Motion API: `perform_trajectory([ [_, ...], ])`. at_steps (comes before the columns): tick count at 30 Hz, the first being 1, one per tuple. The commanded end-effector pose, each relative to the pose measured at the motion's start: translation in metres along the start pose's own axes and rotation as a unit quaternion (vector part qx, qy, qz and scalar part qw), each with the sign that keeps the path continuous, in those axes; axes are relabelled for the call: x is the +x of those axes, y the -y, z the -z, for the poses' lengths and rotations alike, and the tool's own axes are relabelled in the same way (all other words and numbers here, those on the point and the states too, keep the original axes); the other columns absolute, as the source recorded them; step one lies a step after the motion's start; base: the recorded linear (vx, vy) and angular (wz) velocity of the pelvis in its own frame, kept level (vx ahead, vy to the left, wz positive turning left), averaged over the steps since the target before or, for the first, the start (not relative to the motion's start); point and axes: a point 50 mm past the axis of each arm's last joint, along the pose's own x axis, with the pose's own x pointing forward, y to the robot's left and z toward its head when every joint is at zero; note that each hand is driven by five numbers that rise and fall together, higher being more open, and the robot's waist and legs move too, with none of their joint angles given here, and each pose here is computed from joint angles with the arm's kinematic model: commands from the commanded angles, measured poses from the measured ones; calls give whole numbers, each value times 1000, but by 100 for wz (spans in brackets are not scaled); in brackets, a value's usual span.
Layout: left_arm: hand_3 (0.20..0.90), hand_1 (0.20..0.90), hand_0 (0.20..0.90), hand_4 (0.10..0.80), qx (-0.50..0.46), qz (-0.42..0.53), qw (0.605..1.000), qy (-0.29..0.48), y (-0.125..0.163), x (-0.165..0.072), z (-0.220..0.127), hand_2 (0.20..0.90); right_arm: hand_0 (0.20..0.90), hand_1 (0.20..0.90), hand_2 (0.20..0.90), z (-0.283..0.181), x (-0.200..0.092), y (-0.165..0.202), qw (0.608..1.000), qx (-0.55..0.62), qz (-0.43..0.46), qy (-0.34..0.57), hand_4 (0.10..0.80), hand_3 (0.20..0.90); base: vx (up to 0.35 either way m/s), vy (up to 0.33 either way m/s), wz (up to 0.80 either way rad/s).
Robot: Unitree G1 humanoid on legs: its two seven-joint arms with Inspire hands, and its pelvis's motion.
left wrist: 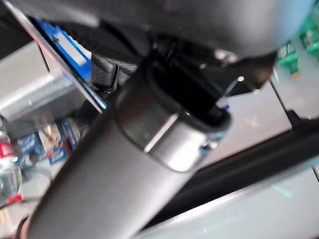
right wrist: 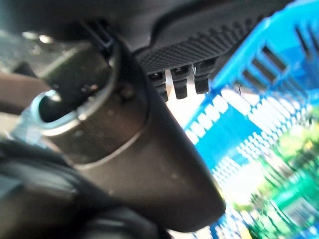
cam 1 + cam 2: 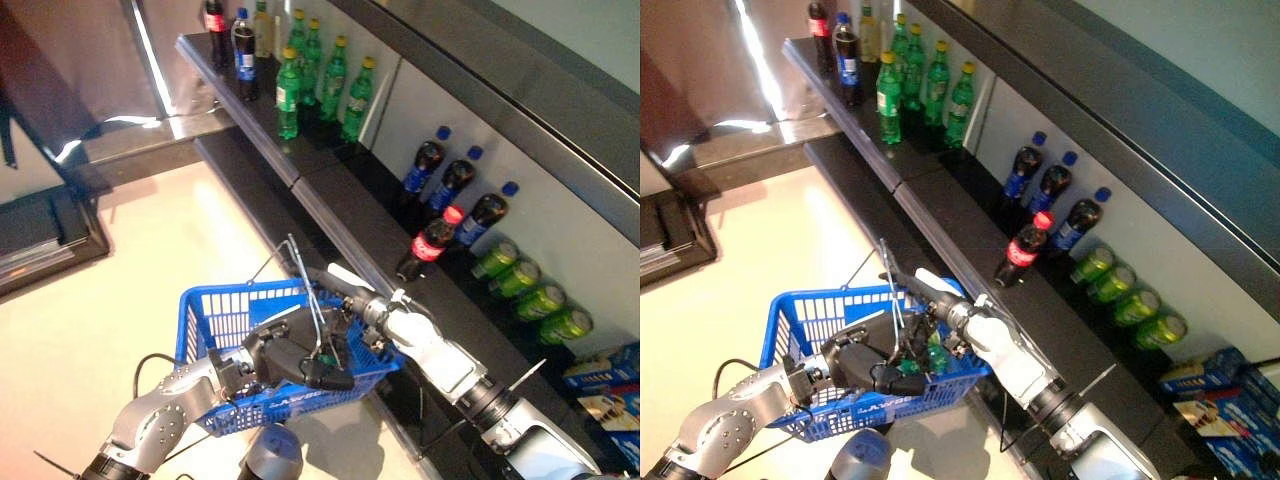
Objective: Pick up the drink and place into the basket.
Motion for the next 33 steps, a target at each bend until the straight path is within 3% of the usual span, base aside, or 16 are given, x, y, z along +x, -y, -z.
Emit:
perform_trajectory([
  [1,200,300,300,100,69,237,902,355,76,16,-93,300,900,900,900,-15,-11,14,998,-13,30,61,800,900,-25,15,-15],
  [18,200,300,300,100,78,3,893,443,31,-9,-99,300,900,900,900,-19,-63,56,964,36,220,143,800,900,-50,7,-20],
  [33,200,300,300,100,94,-203,854,469,-18,-51,-85,300,900,900,900,24,-127,70,900,75,414,110,800,900,-28,1,-19],
])
